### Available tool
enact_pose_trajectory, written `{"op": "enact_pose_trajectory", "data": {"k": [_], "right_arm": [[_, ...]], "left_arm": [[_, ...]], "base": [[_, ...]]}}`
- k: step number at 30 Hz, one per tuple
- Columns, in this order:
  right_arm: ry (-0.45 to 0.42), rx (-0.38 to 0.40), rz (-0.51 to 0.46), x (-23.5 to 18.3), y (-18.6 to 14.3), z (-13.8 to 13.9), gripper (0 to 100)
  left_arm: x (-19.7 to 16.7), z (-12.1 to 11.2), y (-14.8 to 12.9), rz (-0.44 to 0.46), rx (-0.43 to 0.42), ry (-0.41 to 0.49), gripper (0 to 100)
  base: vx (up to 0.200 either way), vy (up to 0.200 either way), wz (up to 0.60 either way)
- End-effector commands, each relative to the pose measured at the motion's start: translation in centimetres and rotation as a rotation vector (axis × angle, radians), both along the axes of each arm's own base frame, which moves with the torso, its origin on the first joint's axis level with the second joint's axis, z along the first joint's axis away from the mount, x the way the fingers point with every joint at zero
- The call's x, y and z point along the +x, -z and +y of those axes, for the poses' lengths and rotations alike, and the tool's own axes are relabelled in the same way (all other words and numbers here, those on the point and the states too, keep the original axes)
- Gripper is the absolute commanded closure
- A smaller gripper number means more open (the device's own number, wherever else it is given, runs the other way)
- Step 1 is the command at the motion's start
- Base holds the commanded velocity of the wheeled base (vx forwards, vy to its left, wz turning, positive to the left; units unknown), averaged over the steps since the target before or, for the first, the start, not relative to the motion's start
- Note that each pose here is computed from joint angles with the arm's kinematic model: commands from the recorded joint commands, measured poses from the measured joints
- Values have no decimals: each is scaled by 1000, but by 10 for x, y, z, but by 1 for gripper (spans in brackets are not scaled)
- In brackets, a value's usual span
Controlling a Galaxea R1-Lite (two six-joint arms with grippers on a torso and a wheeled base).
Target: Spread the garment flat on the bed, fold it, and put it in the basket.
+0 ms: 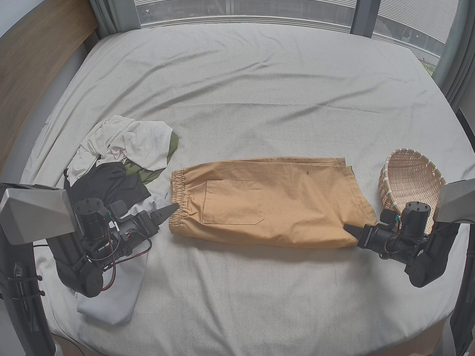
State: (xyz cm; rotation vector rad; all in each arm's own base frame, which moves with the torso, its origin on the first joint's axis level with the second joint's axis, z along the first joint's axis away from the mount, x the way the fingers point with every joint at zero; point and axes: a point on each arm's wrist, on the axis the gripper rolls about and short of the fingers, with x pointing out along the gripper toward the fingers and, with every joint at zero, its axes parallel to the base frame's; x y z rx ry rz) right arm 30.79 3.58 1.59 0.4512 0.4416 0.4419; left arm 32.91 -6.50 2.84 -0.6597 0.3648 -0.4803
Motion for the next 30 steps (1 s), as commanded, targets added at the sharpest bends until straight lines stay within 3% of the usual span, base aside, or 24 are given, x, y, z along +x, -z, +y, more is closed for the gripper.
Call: {"op": "enact_pose_trajectory", "data": {"k": [1, 17, 18, 30], "right_arm": [[1, 0, -5, 0, -1, 0, 100], [8, 2, -14, 1, -2, -3, 100], [8, 2, -14, 1, -2, -3, 0], [13, 9, -101, -3, -30, -5, 0]], "left_arm": [[1, -6, 10, 25, 6, 17, 0], [14, -17, 22, 10, 22, 9, 0], [14, -17, 21, 8, 22, 9, 0], [20, -40, 19, -25, 5, 58, 0]], "base": [[0, 0, 0], [0, 0, 0], [0, 0, 0], [0, 0, 0]]}}
